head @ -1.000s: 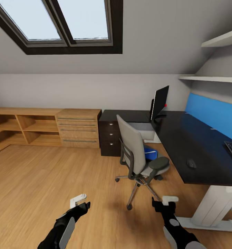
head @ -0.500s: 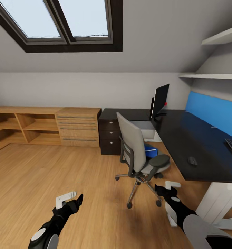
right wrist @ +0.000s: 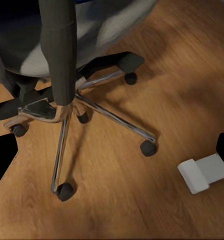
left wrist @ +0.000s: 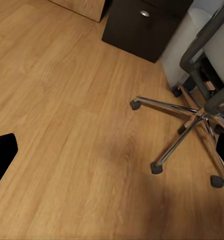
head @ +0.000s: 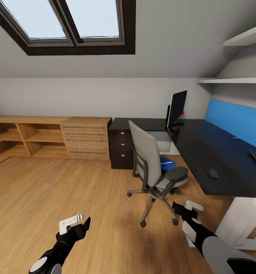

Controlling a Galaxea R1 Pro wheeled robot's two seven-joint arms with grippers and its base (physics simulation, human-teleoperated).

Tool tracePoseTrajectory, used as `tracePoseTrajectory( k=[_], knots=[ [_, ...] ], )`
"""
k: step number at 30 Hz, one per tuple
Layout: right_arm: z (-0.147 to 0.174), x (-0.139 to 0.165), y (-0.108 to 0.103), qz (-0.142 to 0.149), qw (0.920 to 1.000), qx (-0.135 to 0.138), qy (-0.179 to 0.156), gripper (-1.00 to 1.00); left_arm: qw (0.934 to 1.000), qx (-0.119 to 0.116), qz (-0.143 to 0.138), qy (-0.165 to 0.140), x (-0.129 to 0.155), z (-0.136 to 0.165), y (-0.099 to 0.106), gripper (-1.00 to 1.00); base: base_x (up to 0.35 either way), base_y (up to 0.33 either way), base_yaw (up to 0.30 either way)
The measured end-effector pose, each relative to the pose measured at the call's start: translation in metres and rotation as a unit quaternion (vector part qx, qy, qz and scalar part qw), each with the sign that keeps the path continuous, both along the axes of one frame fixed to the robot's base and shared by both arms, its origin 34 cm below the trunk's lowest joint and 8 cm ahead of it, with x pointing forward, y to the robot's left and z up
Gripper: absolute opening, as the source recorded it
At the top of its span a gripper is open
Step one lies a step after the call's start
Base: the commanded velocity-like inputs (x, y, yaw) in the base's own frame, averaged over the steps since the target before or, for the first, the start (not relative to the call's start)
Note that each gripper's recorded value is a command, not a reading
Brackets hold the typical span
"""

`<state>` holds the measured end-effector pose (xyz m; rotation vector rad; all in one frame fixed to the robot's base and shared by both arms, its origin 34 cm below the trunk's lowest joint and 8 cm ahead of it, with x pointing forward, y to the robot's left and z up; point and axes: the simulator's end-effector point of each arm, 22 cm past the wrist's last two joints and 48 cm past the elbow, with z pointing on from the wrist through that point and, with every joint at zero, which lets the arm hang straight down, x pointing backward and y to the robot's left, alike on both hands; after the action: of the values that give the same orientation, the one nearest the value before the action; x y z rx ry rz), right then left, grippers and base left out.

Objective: In the bedroom, organize the workspace by keeping the computer under the desk, ensuring the monitor is on the desk, placing the keyboard on the desk next to the monitor, placing the mouse on the desk next to the keyboard, moving the folder from the swivel chair onto the desk next to the mouse, stacking the notebook on top of the folder with the pen on top of the notebook, and positioning the swivel chair next to the desk.

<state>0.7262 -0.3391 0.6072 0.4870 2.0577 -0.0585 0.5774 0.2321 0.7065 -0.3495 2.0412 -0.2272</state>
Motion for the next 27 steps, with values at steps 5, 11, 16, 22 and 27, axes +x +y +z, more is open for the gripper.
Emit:
tracePoseTrajectory(
  k=[5,11,16,22,27],
  knots=[
    [-0.006,0.001,0.001,-0.006,0.9999,0.005,-0.012,1.0,1.0,0.0,0.0,0.0,-0.001,-0.01,0.0,1.0,0.0,0.0,0.0],
    [-0.014,0.001,0.001,-0.002,0.9998,-0.003,-0.02,1.0,1.0,0.0,-0.001,0.0,-0.003,-0.022,0.0,1.0,0.0,0.0,0.0],
    [-0.022,0.001,0.0,-0.001,0.9997,-0.006,-0.023,1.0,1.0,-0.001,-0.001,0.0,-0.005,-0.032,-0.001,1.0,0.0,0.0,0.0],
    [-0.034,-0.001,0.002,0.001,0.9997,-0.008,-0.023,1.0,1.0,-0.002,-0.001,0.0,-0.007,-0.044,-0.001,1.0,0.0,0.0,0.0],
    [-0.042,-0.001,0.002,0.0,0.9997,-0.009,-0.025,1.0,1.0,-0.002,-0.001,0.0,-0.008,-0.054,-0.002,1.0,0.0,0.0,0.0]
  ],
)
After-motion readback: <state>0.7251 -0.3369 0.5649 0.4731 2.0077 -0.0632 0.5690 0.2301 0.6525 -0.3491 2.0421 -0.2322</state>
